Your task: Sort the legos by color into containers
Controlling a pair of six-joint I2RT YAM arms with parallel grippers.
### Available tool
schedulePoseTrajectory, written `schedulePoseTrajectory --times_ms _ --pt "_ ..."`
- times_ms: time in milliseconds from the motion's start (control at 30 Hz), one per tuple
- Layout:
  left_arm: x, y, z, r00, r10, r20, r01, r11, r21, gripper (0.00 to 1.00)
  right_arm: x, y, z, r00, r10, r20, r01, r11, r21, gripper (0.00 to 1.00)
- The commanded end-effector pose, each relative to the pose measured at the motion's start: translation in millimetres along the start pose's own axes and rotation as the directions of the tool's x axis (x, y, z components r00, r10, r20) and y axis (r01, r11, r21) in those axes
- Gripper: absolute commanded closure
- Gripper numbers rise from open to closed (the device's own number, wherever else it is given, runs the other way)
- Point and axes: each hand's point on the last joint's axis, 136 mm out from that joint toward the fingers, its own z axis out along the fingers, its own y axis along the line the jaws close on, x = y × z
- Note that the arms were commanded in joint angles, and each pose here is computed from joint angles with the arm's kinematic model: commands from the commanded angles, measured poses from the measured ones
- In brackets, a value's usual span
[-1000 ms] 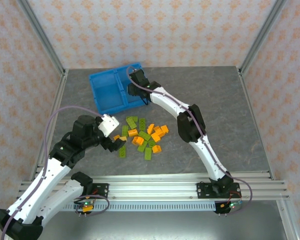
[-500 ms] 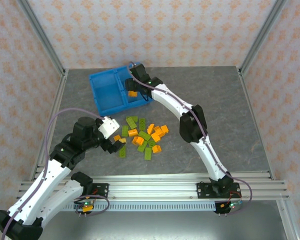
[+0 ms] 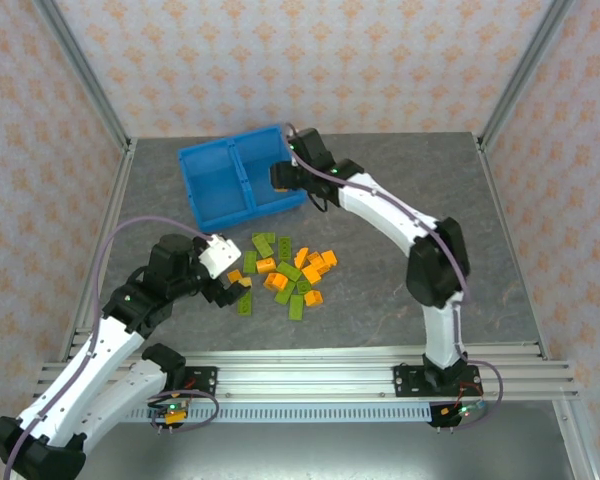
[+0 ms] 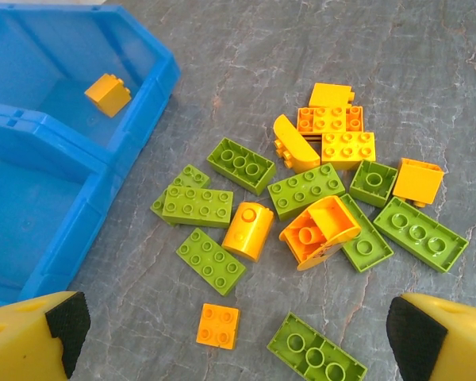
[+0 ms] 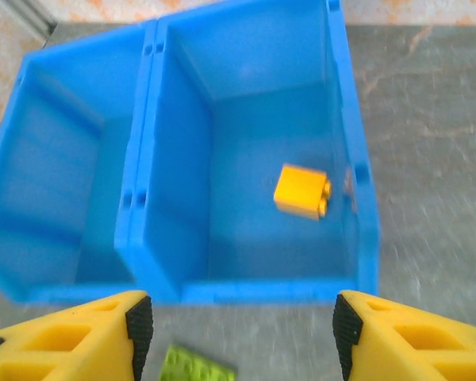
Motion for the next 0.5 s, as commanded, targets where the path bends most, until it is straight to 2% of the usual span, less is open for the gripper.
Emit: schedulePoseTrajectory --times_ms 0,100,233,333,467 --pt "-0.6 3.1 3.4 1.0 0.027 0.003 -0.027 0.999 -0.019 0.0 11.4 0.9 -38.1 0.999 0.043 0.023 -0.042 0.998 -0.056 0.36" --pt "0.9 3.9 4.8 0.999 0.038 -0.009 -0.038 0.999 -0.021 0.01 51.8 -6.5 -47.2 0.994 0.095 -0.061 -0.098 0.993 -0.058 0.36" --pt "6.5 8.0 8.4 0.998 0.046 -0.044 -0.047 0.998 -0.038 0.01 109.1 -0.2 -37.5 0.959 0.117 -0.256 -0.133 0.99 -0.047 0.33" --pt "8.5 7.2 9.7 0.997 0.053 -0.056 -0.054 0.998 -0.031 0.01 135.5 -4.4 -22.0 0.937 0.116 -0.329 -0.105 0.993 0.051 0.31" --pt "11.2 7.4 8.6 0.996 0.061 -0.068 -0.063 0.997 -0.034 0.01 150.7 1.0 -0.4 0.915 0.114 -0.386 -0.087 0.993 0.086 0.31"
